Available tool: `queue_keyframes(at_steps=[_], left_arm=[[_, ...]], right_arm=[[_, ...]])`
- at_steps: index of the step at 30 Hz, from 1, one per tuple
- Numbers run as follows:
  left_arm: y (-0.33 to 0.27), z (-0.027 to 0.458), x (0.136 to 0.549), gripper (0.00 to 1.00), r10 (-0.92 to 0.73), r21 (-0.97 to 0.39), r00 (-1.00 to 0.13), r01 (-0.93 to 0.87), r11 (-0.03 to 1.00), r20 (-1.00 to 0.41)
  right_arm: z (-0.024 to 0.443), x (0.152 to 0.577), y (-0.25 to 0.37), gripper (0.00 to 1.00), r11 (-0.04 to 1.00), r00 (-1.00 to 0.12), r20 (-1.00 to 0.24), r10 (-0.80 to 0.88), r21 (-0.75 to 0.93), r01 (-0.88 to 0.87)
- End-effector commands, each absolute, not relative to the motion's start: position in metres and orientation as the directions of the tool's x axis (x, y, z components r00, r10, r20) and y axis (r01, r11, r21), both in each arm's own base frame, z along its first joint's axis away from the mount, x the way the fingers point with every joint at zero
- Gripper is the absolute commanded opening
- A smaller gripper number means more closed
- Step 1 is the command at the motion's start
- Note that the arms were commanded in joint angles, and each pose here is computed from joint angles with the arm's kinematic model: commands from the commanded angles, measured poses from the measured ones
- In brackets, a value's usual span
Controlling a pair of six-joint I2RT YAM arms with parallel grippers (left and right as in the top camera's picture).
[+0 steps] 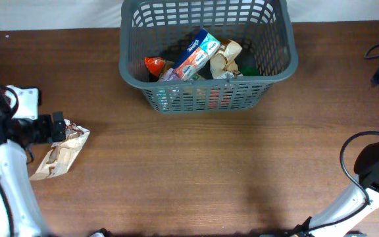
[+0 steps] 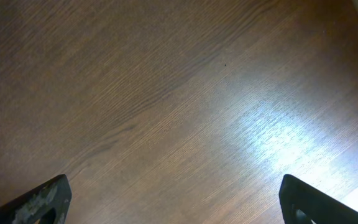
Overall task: Pack container
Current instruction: 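Lower the left gripper onto the clear dried-mushroom bag, then grasp the mushroom bag with the left gripper and lift it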
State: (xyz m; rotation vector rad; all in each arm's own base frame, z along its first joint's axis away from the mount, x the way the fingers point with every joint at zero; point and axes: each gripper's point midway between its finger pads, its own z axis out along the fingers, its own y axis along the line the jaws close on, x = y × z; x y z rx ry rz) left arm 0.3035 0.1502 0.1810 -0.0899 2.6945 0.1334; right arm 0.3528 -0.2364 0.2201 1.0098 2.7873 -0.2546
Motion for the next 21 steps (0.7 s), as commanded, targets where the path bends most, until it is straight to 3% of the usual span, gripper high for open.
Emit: queue_keyframes(at_steps=[1,5,9,21], left_arm=[[0.157,0.14,0.303,0.99,0.036,0.078,-0.952,0.013,0.997,-0.303],[0.157,0.101,0.285,0.99,0.016,0.031,-0.992,0.012,0.999,-0.126],[0.154,0.081,0.279,0.99,-0.04,-0.018,-0.998,-0.04,0.999,-0.054],[0.157,0.067,0.293,0.99,-0.04,-0.029,-0.996,-0.037,0.999,-0.08]], right_arm=[[0.218,0.352,-0.236,0.99,0.754,-0.755,-0.207,0.623,-0.102,0.65],[0.218,0.352,-0.236,0.99,0.753,-0.754,-0.207,0.623,-0.101,0.65],[0.218,0.352,-0.236,0.99,0.753,-0.754,-0.207,0.623,-0.101,0.65],[0.218,0.352,-0.236,0.99,0.754,-0.755,-0.207,0.623,-0.102,0.65]])
